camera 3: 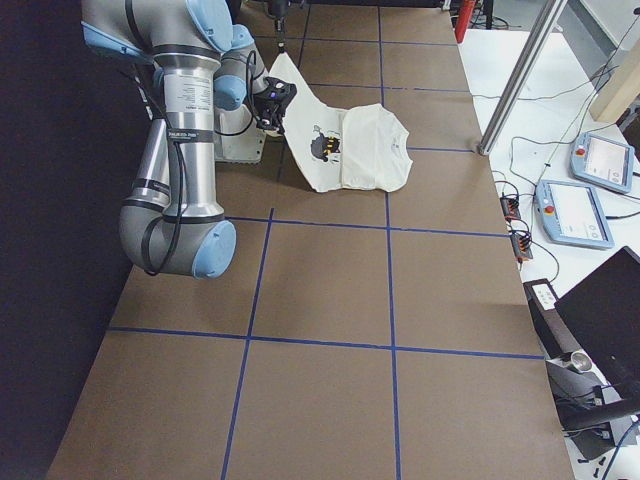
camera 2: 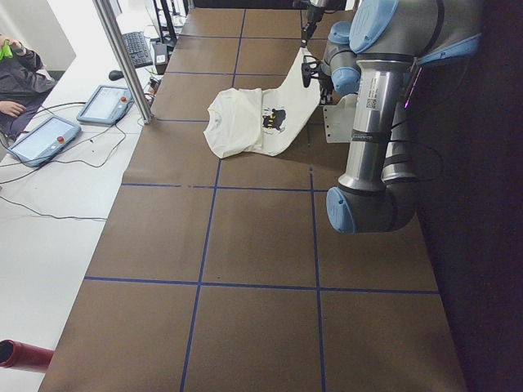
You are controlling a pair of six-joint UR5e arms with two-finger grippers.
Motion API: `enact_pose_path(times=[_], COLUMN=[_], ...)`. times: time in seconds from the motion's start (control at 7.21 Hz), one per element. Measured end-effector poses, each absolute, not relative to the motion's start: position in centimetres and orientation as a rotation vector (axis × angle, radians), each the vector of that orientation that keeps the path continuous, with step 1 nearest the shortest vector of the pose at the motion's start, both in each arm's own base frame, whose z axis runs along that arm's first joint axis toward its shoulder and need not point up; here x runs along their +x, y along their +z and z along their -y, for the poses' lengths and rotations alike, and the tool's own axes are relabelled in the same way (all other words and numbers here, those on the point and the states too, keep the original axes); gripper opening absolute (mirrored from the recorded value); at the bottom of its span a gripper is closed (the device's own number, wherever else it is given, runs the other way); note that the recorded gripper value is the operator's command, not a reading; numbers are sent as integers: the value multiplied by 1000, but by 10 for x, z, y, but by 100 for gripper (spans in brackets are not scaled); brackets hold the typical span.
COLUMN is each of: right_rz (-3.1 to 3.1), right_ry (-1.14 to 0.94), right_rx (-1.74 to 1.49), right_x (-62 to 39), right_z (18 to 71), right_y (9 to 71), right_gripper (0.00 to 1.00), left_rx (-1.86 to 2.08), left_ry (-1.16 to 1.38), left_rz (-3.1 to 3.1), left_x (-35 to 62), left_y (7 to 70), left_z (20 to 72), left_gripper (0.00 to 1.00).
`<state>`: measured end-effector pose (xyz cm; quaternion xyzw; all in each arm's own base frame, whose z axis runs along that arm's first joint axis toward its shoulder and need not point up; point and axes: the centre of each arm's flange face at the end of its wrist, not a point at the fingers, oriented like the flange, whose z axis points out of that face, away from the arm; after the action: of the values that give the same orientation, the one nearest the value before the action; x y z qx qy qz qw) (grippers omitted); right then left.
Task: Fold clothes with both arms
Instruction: 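Lift the hem with both grippers and fold it toward the collar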
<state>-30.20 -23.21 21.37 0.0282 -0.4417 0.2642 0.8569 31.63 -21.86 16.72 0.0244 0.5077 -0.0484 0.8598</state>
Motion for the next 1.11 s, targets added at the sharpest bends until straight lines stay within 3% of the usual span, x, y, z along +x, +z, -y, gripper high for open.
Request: enact_pose_path(times=[0.42, 1.11], right_rz=[837, 746], right_ry=[575, 604], right_rx=[135, 171], right_x=[-323, -372], right_z=[369, 491], right_y=[218, 224], right_gripper=[0, 0], left_rx=[219, 313], left_ry=[-92, -117], left_rz=[-982, -863], left_x=[323, 364], left_y=[167, 213], left_z=[342, 502], left_gripper=[0, 0])
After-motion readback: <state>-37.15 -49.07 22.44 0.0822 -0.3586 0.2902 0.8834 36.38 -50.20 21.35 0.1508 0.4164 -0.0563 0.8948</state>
